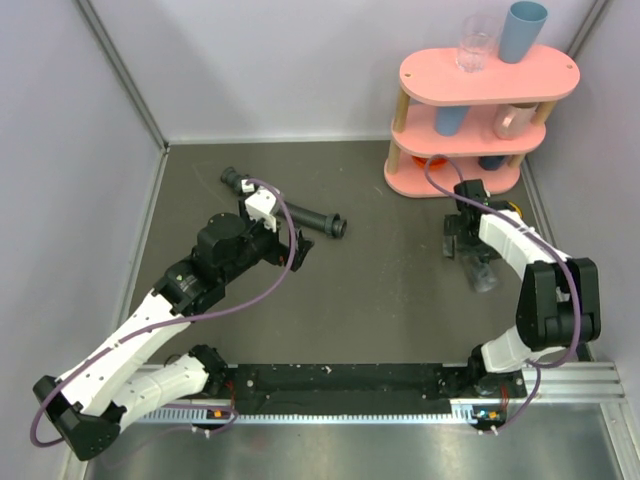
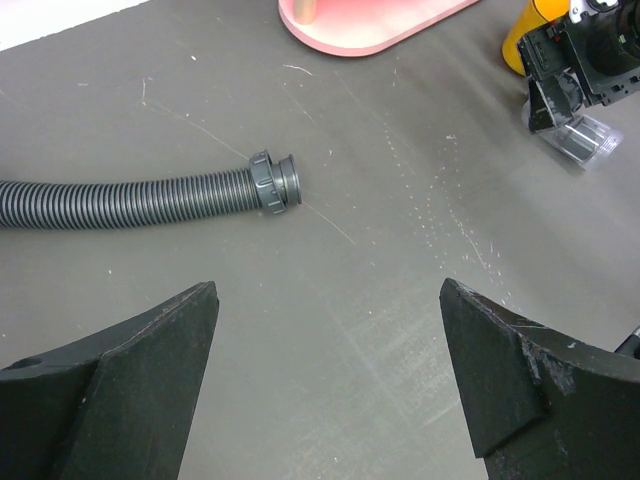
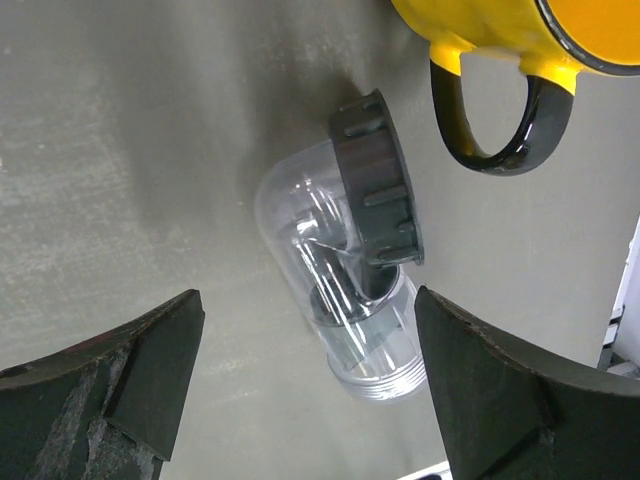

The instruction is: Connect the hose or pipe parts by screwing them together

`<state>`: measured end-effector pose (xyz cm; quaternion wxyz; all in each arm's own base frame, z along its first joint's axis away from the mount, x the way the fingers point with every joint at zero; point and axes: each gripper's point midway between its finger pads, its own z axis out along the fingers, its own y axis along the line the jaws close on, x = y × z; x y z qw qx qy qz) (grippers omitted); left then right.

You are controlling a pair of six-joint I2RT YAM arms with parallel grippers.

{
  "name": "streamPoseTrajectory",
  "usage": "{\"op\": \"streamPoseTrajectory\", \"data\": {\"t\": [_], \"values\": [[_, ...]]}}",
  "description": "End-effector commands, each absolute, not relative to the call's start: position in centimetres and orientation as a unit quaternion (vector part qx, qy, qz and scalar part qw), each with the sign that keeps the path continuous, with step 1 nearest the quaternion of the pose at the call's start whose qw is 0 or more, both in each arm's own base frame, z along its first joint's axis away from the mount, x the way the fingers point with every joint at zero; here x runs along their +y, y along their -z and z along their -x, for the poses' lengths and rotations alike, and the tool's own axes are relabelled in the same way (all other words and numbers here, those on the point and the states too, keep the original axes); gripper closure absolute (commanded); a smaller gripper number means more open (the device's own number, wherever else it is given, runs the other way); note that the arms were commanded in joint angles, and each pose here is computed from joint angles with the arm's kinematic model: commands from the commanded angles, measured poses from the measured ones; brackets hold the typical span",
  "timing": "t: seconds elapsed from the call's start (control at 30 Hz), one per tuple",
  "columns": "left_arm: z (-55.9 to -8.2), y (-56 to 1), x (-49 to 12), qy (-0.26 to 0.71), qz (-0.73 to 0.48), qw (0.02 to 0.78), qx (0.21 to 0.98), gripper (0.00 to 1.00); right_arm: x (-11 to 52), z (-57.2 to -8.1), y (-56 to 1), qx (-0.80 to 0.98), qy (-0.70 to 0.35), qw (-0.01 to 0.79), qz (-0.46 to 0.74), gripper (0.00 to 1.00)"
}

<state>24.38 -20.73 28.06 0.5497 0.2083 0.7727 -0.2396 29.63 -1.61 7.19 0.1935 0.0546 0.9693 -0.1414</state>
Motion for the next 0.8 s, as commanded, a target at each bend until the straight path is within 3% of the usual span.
{"op": "streamPoseTrajectory", "data": {"t": [0.0, 0.4, 0.63, 0.77], "values": [[-24.6, -29.6, -20.7, 0.24, -0.205, 0.571, 0.758, 0.03, -1.8, -29.6, -6.8, 0.973, 0.128, 0.181, -0.057, 0.15], [-24.2, -30.7, -20.0, 0.242, -0.191, 0.591, 0.745, 0.03, 1.1, -28.7, -5.2, 0.987, 0.065, 0.143, -0.031, 0.42], [-24.7, -30.2, -18.7, 0.236, -0.118, 0.582, 0.769, 0.04, 10.3, -28.8, -6.2, 0.981, -0.016, 0.178, 0.069, 0.57], [-24.2, -27.9, -17.9, 0.236, -0.063, 0.54, 0.805, 0.05, 16.1, -28.6, -6.4, 0.972, -0.048, 0.202, 0.114, 0.61]]}}
